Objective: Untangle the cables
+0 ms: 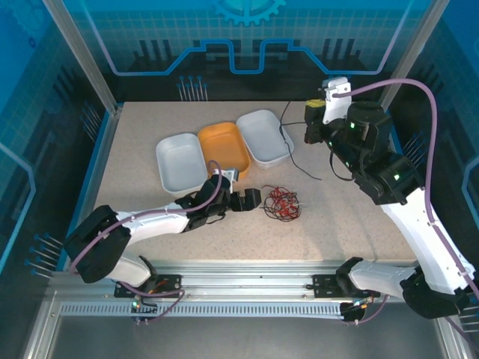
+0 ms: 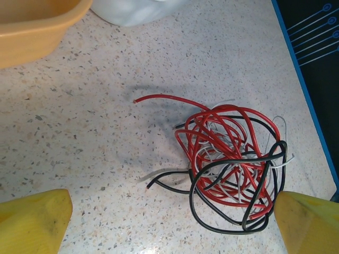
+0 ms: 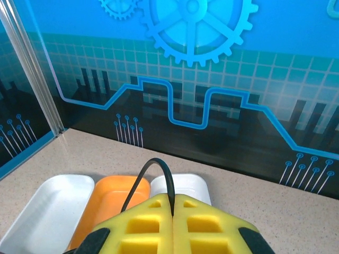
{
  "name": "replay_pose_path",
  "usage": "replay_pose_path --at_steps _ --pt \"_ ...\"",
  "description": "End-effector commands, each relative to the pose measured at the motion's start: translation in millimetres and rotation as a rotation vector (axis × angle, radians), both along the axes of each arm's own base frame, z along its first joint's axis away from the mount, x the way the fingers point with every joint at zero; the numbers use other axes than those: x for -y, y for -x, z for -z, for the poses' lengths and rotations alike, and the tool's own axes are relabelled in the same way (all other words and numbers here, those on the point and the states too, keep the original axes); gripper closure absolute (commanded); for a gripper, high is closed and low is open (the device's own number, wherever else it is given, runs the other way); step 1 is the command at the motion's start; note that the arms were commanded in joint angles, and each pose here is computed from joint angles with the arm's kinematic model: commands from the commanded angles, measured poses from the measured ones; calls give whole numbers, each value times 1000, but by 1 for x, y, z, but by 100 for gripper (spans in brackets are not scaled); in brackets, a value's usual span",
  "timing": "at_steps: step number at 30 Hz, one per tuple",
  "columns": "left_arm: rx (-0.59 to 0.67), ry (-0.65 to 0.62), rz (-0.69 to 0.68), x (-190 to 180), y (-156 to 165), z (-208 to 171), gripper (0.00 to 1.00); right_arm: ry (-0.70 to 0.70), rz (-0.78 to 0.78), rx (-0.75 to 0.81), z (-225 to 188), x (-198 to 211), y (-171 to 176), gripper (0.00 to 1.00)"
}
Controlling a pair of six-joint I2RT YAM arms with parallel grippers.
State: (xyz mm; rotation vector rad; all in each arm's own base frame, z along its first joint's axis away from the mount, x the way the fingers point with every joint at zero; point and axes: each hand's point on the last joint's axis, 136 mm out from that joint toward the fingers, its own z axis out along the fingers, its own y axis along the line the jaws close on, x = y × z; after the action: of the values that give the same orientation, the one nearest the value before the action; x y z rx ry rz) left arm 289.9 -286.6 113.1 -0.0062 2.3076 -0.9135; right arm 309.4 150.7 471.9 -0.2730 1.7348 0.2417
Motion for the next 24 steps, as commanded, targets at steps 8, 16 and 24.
replay_pose_path --at_steps 8,16,24 --pt "100 -80 -167 -61 11 -33 1 -65 -55 -50 6 -34 -49 100" --pt "160 -124 -270 -111 30 -48 1 -71 3 -105 36 -53 -118 100" --pt "154 -120 -286 -126 41 -44 1 -125 118 -221 83 -63 -181 100"
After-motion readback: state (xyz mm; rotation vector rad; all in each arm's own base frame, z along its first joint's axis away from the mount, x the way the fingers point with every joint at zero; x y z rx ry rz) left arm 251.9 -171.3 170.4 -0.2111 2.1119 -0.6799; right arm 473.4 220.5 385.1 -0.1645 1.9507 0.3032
